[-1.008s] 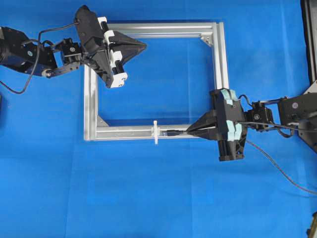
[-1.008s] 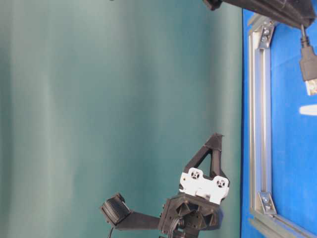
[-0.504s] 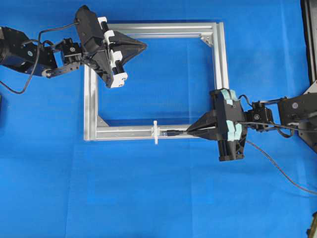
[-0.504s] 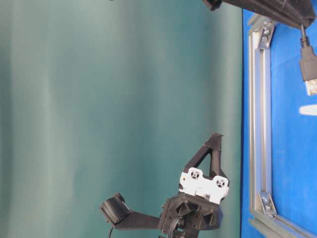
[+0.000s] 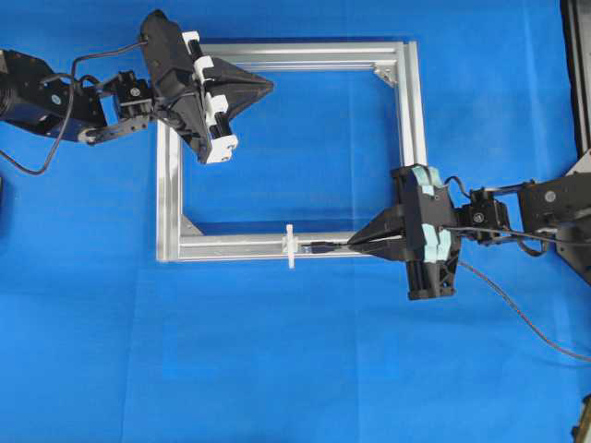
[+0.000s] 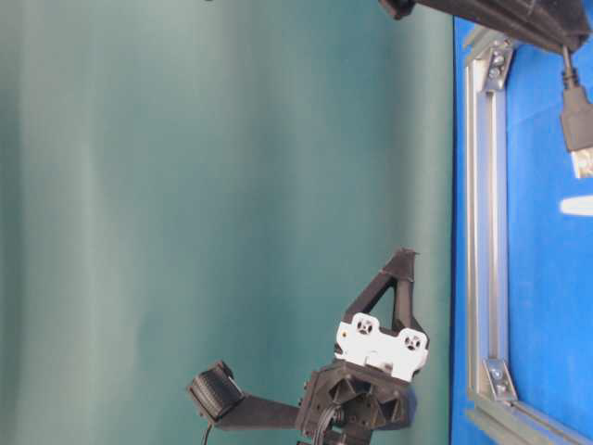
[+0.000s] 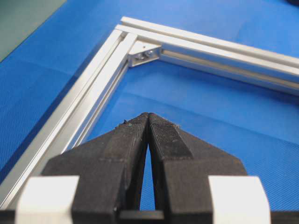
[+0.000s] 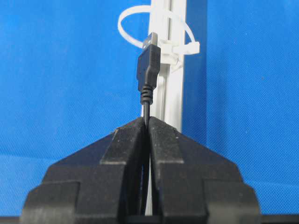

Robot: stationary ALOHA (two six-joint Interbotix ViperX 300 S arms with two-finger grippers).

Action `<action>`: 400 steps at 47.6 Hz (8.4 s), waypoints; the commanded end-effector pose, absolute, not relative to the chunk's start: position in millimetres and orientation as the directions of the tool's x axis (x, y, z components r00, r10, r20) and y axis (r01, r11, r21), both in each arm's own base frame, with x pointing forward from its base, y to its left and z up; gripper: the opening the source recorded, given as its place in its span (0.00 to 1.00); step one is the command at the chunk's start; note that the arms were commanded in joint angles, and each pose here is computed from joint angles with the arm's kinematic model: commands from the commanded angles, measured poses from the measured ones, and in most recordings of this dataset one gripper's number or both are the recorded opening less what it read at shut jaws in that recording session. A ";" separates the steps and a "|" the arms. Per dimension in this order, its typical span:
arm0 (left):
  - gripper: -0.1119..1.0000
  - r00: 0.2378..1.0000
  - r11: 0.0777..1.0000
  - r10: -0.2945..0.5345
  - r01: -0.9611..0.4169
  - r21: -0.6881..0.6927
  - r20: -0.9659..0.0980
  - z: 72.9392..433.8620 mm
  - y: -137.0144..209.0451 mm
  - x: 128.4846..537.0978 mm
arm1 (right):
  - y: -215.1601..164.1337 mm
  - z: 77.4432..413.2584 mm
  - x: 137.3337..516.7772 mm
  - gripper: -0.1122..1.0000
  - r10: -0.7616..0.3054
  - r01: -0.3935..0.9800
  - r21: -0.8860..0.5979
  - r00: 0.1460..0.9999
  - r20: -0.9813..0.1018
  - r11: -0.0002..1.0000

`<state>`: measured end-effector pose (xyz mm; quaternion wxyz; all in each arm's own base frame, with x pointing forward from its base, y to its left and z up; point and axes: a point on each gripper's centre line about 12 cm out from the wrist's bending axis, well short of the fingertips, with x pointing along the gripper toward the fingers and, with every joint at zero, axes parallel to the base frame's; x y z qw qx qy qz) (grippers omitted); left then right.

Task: Insert the wire through the string loop located in the center.
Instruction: 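Push the USB plug leftward through the white zip-tie loop with the right gripper, then move the open left gripper to the plug emerging from the loop, then close the left gripper on the USB plug beyond the loop, then open the right gripper and pull the cable leftward through the loop with the left gripper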

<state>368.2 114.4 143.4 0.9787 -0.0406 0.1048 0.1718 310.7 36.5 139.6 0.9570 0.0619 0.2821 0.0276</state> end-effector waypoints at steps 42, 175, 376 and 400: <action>0.10 0.930 0.940 0.327 -0.339 -0.045 -0.168 160.2 114.9 372.6 | 37.9 144.2 327.8 0.08 0.087 -0.019 0.137 0.855 -0.512 0.990; 0.10 0.959 0.988 -0.156 0.148 -0.051 -0.235 168.6 -72.9 368.9 | 42.6 142.9 375.8 0.08 0.086 -0.022 0.135 0.866 -0.493 0.991; 0.18 0.912 0.991 -0.100 0.058 -0.118 -0.398 125.0 -56.0 390.5 | 42.8 141.3 374.8 0.08 0.088 -0.027 0.127 0.858 -0.506 0.992; 0.18 0.913 0.992 -0.100 0.061 -0.111 -0.396 127.1 -55.4 386.6 | 42.1 141.6 375.6 0.51 0.084 -0.015 0.138 0.855 -0.512 0.990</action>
